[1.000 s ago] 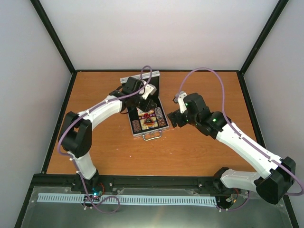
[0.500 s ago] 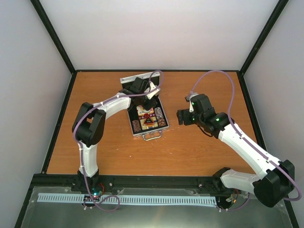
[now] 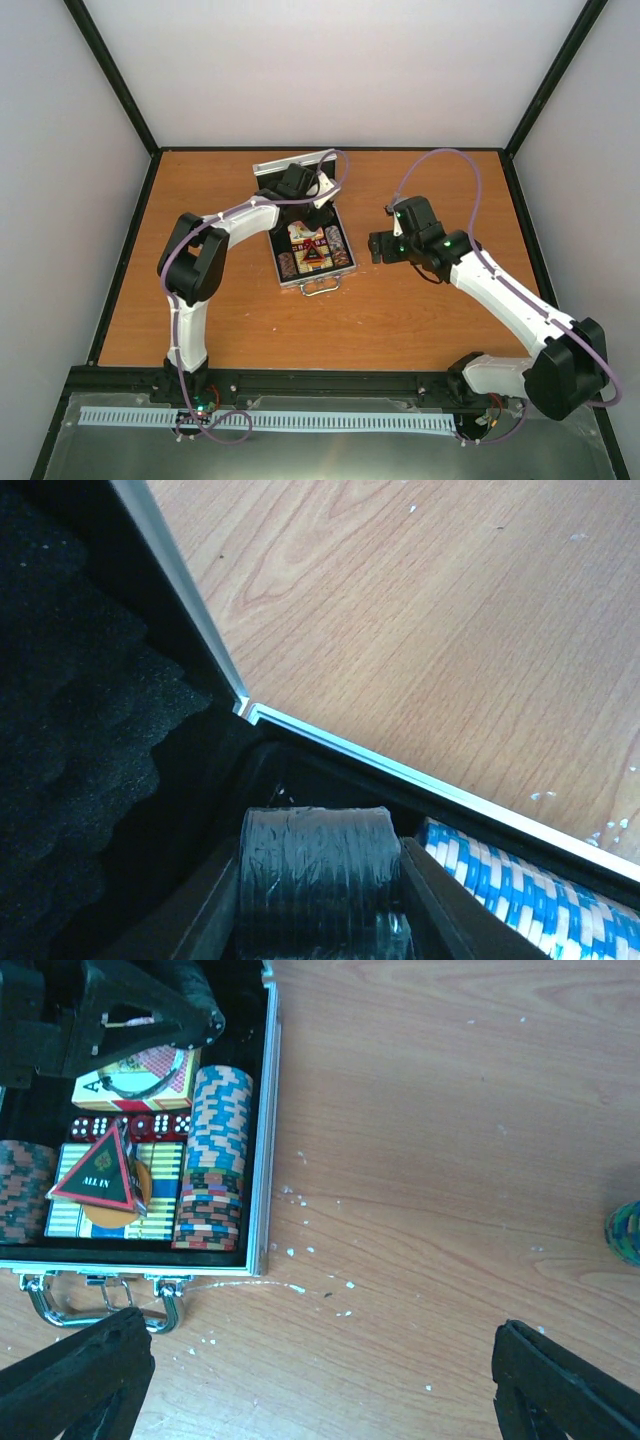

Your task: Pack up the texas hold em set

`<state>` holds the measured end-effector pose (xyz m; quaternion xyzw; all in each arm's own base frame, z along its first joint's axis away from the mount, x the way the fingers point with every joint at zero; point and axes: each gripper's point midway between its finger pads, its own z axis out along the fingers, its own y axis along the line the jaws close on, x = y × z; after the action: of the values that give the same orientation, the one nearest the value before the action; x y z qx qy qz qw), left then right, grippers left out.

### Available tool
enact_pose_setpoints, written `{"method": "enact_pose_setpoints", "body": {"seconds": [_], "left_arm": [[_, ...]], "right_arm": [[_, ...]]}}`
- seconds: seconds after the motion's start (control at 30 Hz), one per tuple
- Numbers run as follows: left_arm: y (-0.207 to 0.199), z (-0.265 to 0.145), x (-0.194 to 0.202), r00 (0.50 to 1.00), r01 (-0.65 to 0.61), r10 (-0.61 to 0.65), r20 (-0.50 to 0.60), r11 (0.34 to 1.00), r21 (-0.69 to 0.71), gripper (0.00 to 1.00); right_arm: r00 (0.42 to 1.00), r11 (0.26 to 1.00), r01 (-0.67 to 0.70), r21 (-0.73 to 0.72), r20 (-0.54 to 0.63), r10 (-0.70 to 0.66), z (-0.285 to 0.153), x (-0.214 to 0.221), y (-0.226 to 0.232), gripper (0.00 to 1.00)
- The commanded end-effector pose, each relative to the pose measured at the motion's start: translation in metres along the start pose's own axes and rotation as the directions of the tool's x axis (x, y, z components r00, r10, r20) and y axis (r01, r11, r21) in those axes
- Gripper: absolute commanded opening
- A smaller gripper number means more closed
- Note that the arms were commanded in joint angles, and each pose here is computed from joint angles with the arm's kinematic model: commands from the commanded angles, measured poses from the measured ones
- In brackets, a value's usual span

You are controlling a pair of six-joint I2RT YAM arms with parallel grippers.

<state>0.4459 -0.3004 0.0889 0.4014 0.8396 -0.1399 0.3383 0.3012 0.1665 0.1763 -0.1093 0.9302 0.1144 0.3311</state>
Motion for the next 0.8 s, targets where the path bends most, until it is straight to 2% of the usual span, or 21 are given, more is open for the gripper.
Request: {"method": "enact_pose_setpoints", "body": {"seconds": [0.0,0.27,0.53,0.67,0.77], "left_arm": [[-0.012,0.009,-0.010,0.999,-0.036,0.034,0.043,0.998,0.054,0.16],[-0.021,0.019,0.008,0.999,-0.031,0.033,-0.013,0.994,0.108,0.23],[-0.021,0.006,-0.006,1.000,0.011,-0.013,0.019,0.995,0.104,0.52],[-0.020,-0.004,-0.014,0.999,0.018,-0.022,0.040,0.996,0.092,0.60],[-0.018,-0.012,-0.018,0.998,0.029,-0.033,0.050,0.996,0.079,0.63]], "right_arm": [[1.000,1.000,-0.002,-0.024,0.006,0.002,0.001,-0.010,0.004,0.92],[1.000,0.999,0.002,-0.033,-0.009,-0.002,0.006,-0.010,0.005,0.92],[1.000,0.999,-0.002,-0.042,-0.011,0.002,0.006,-0.009,0.006,0.92],[1.000,0.999,-0.003,-0.049,-0.017,0.002,0.007,-0.008,0.007,0.92],[1.000,0.998,-0.001,-0.058,-0.026,0.000,0.009,-0.006,0.009,0.92]]}}
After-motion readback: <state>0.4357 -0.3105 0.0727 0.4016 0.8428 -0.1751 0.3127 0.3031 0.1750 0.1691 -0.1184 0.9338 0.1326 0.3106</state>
